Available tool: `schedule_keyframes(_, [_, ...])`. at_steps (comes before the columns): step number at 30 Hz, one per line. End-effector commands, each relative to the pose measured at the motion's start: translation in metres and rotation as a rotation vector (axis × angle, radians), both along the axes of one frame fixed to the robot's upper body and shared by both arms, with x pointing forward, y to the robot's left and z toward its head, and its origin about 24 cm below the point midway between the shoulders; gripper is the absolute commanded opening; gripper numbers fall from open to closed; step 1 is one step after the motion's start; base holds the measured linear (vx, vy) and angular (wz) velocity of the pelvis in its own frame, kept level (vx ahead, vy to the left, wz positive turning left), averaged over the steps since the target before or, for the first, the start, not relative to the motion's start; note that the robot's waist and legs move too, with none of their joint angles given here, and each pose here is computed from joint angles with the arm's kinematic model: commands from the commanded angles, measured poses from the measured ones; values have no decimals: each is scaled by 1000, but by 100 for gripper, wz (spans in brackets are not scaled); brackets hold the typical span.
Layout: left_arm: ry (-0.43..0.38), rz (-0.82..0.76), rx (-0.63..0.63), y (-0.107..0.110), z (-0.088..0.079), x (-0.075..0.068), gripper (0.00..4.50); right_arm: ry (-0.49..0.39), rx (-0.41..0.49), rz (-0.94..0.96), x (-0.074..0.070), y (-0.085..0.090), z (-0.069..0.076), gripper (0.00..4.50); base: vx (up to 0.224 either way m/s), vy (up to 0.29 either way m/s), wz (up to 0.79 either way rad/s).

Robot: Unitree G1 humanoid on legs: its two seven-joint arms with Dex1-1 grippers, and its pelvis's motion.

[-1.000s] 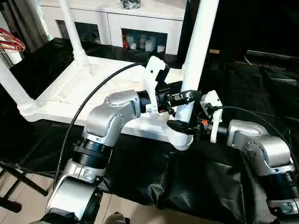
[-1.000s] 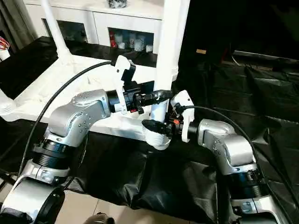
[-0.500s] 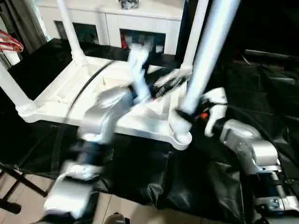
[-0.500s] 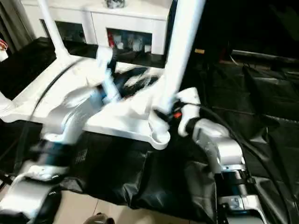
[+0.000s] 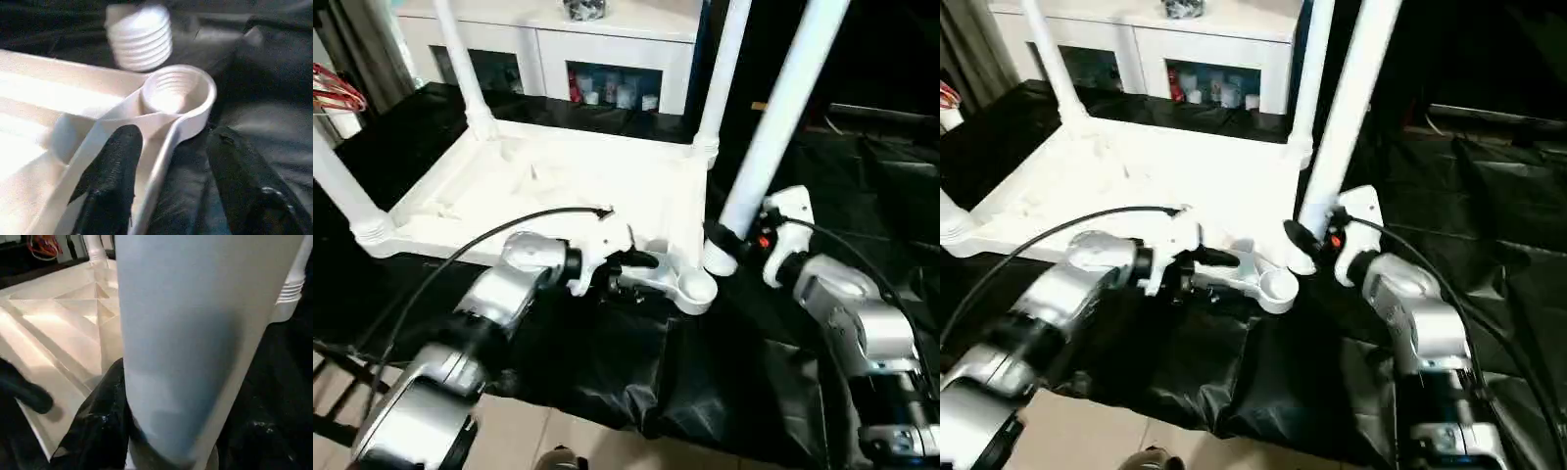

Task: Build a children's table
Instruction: Pick table leg, then rotate table base

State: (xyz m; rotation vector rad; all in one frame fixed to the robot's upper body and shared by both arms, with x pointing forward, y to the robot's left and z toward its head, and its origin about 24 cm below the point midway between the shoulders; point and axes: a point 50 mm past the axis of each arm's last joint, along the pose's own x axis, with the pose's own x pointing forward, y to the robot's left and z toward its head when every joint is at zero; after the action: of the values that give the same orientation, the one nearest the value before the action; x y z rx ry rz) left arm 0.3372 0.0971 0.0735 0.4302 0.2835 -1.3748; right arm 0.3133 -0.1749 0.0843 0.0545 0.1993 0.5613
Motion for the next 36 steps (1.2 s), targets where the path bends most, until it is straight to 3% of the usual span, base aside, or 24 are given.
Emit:
schedule_keyframes(1, [-6,-24,52,0,-4,2,211,-24,3,-15,-1,-3,6,189,0,0,0])
schedule_keyframes(20, [-5,-74,202,-2,-13,13,40,-22,-13,-36,-14,-11,7,189,0,0,0])
schedule_keyframes(28, [3,-91,292,5,-21,11,2,-24,-24,-24,-11,-10,9,189,0,0,0])
schedule_keyframes(32, [52,-96,364,15,-27,9,2,-27,-27,-9,-7,-8,12,189,0,0,0])
schedule_keyframes(36, [139,72,320,20,-22,18,0,-31,-21,5,-3,-5,15,189,0,0,0])
